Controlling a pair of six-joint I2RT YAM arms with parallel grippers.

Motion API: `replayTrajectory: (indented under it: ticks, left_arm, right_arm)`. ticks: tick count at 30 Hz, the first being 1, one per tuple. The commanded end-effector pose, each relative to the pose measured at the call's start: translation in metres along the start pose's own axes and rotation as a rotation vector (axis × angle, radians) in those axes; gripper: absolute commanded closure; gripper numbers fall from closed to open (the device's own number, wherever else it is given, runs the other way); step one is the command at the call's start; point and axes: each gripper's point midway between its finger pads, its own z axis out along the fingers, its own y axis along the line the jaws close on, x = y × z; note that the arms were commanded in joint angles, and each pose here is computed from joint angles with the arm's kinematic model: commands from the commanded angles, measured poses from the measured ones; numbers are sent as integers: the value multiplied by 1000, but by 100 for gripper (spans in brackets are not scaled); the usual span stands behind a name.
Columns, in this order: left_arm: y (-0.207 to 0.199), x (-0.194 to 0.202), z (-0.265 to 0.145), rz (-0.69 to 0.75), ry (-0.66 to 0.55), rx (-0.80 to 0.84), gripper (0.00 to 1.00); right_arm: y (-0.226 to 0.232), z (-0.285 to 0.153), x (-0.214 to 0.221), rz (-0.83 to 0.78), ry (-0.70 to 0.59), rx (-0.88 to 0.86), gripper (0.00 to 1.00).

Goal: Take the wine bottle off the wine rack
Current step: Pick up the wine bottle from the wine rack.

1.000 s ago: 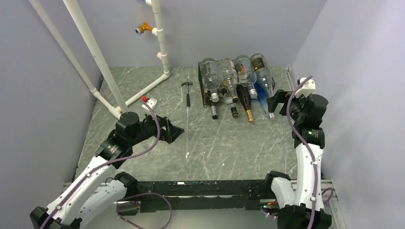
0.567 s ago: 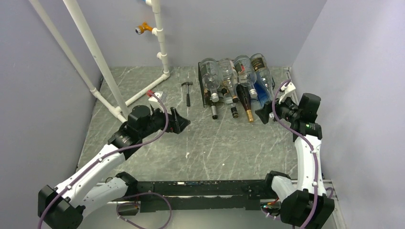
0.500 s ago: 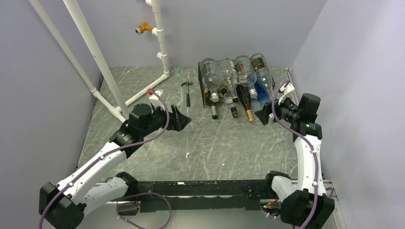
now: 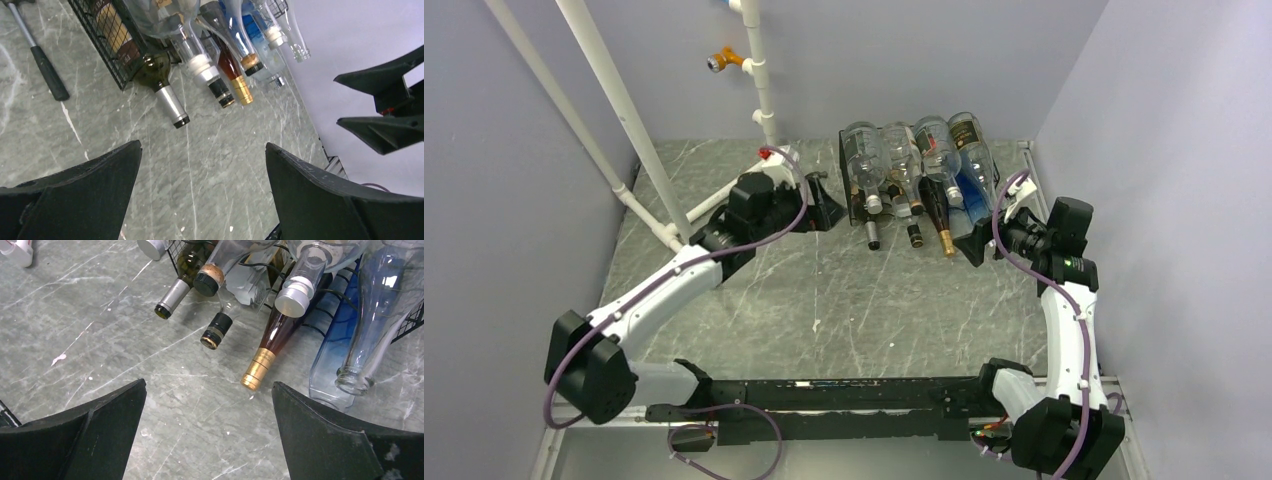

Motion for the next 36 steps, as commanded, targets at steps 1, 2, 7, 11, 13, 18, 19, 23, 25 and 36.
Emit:
replayTrajectory:
  ticks: [1, 2, 7, 11, 13, 18, 19, 23, 25, 36]
  left_arm:
    - [-21, -27, 12, 6, -17, 37, 1]
    - [-23, -28, 14, 7, -10, 40, 1]
    - [-25, -39, 25, 14, -12, 26, 1]
    - [-27, -44, 35, -1, -18, 26, 1]
    - [-28, -44, 41, -14, -6, 24, 1]
    - [-27, -44, 58, -48, 27, -16, 1]
    - [-25, -43, 60, -52, 32, -34, 1]
    - [-18, -39, 65, -52, 56, -109, 1]
    - [-17, -38, 68, -46, 64, -136, 1]
    - [5, -44, 65, -62, 46, -362, 1]
  right_arm:
    - [-1, -3, -10, -44, -10, 12, 0]
    - [-1, -3, -10, -43, -8, 10, 0]
    - [2, -1, -11, -56, 3, 8, 0]
    - [4, 0, -16, -64, -8, 10, 0]
    - [6, -1, -17, -73, -15, 12, 0]
    - [10, 0, -20, -88, -21, 13, 0]
    - [11, 1, -20, -92, -22, 13, 0]
    - [13, 2, -20, -104, -31, 18, 0]
    - [13, 3, -19, -104, -33, 20, 0]
    - [14, 5, -15, -90, -26, 10, 0]
